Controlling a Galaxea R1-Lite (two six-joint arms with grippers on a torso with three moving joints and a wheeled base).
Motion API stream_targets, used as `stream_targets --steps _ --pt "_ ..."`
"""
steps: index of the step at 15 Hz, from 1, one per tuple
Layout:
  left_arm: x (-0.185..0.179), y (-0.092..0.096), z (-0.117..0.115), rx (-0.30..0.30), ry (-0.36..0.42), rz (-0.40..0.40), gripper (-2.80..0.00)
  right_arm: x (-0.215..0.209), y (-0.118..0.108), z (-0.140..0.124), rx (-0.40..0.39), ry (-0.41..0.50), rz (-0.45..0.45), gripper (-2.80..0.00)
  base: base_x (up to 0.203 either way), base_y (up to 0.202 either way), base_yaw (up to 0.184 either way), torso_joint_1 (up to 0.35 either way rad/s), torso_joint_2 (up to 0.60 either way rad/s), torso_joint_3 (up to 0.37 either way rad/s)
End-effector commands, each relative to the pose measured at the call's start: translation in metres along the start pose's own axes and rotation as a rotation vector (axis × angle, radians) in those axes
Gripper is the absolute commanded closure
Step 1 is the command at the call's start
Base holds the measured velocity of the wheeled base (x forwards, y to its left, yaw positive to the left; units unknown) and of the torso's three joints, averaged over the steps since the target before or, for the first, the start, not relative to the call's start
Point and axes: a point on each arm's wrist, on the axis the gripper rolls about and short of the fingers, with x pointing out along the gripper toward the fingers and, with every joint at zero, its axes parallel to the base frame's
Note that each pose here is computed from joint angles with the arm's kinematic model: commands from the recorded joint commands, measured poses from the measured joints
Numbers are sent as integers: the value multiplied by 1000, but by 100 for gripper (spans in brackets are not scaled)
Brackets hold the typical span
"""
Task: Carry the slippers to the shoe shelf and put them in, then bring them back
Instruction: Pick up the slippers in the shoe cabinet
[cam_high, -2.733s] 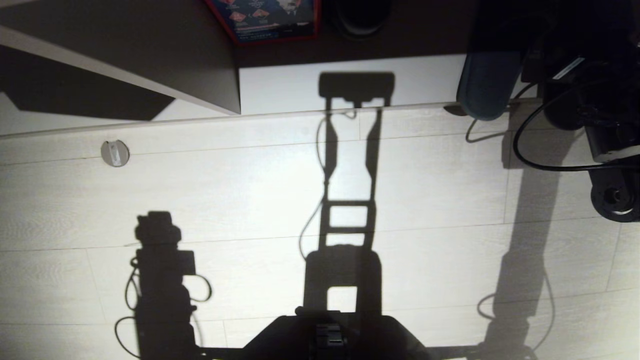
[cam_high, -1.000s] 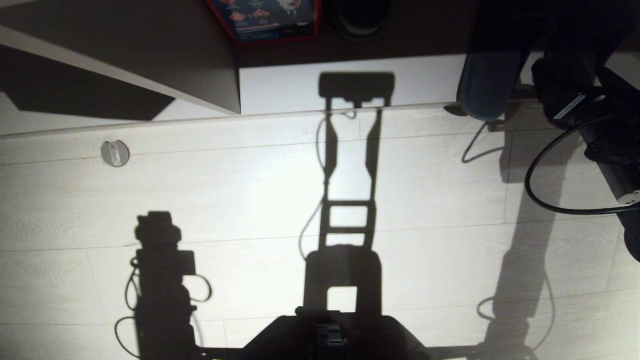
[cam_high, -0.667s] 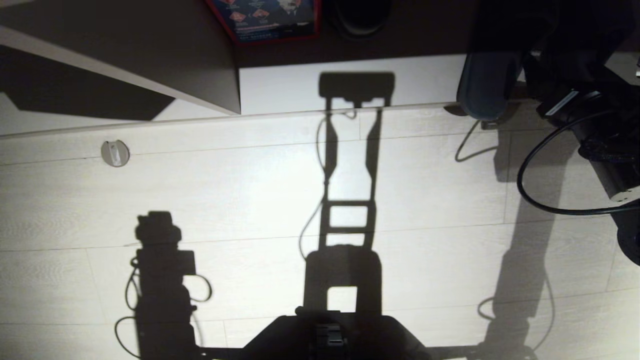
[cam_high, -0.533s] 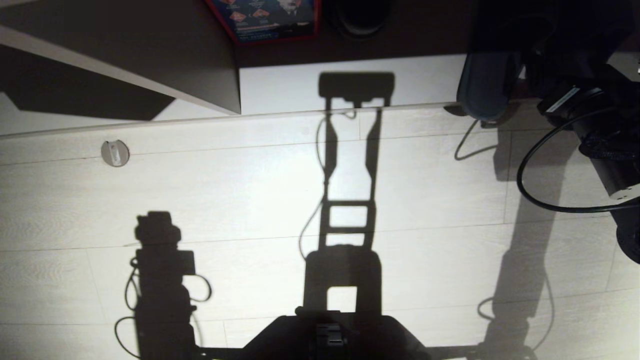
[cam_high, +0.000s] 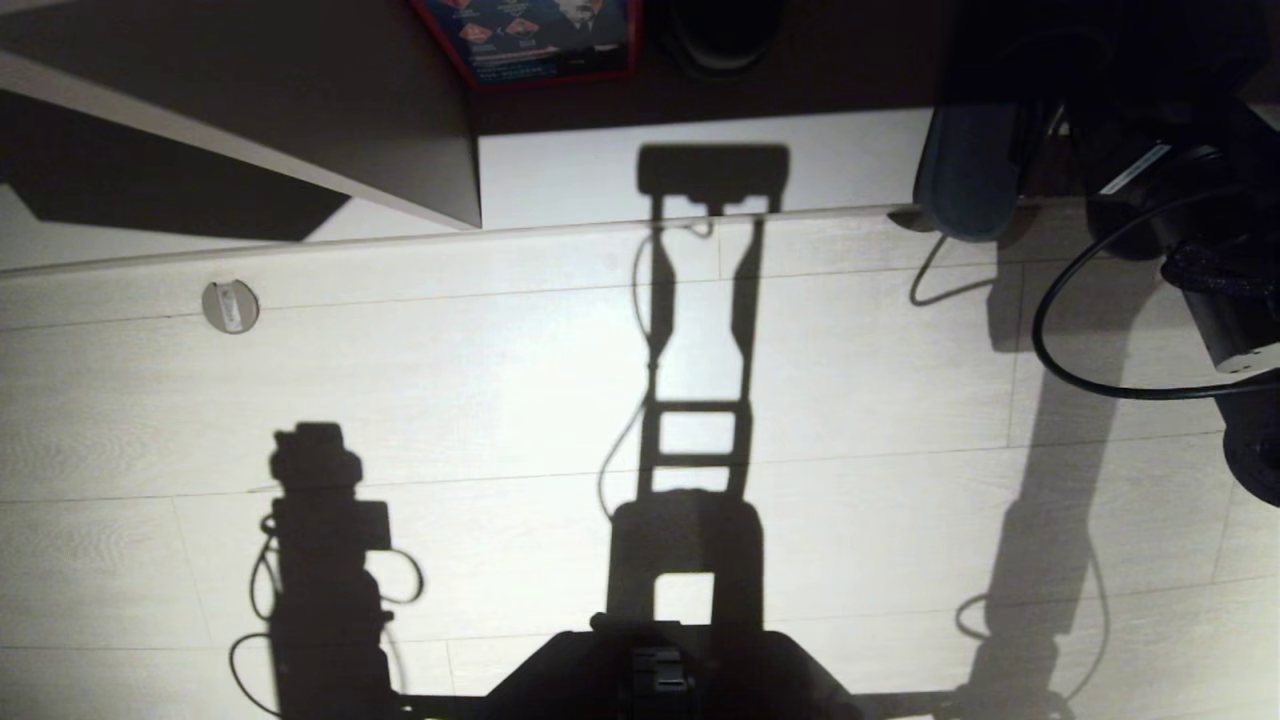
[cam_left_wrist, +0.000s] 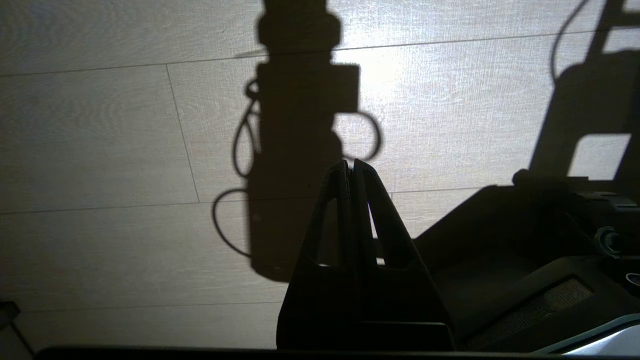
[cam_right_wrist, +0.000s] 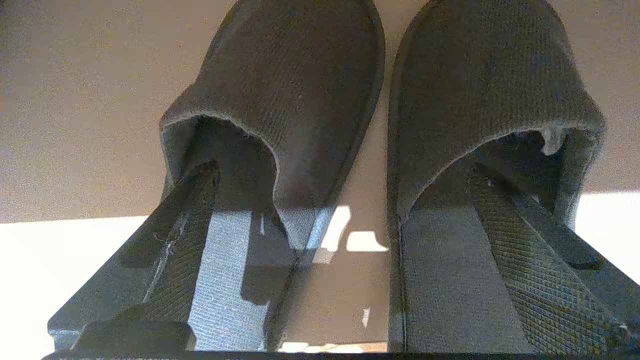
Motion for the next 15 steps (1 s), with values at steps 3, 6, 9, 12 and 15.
stream_targets --steps 3,6,9,12,15 --pt "0 0 0 -1 -1 0 0 4 0 -10 0 -3 0 -280 0 0 0 0 0 0" --pt "0 0 0 -1 -1 0 0 7 0 -16 0 4 0 -280 0 0 0 0 0 0" --pt "0 0 0 -1 -1 0 0 12 0 -28 1 17 -3 -280 0 0 0 0 0 0" --pt "0 0 0 -1 -1 0 0 17 1 -35 3 15 -3 -280 0 0 0 0 0 0" --pt "0 0 0 -1 -1 0 0 22 1 -34 2 0 -3 -280 0 0 0 0 0 0"
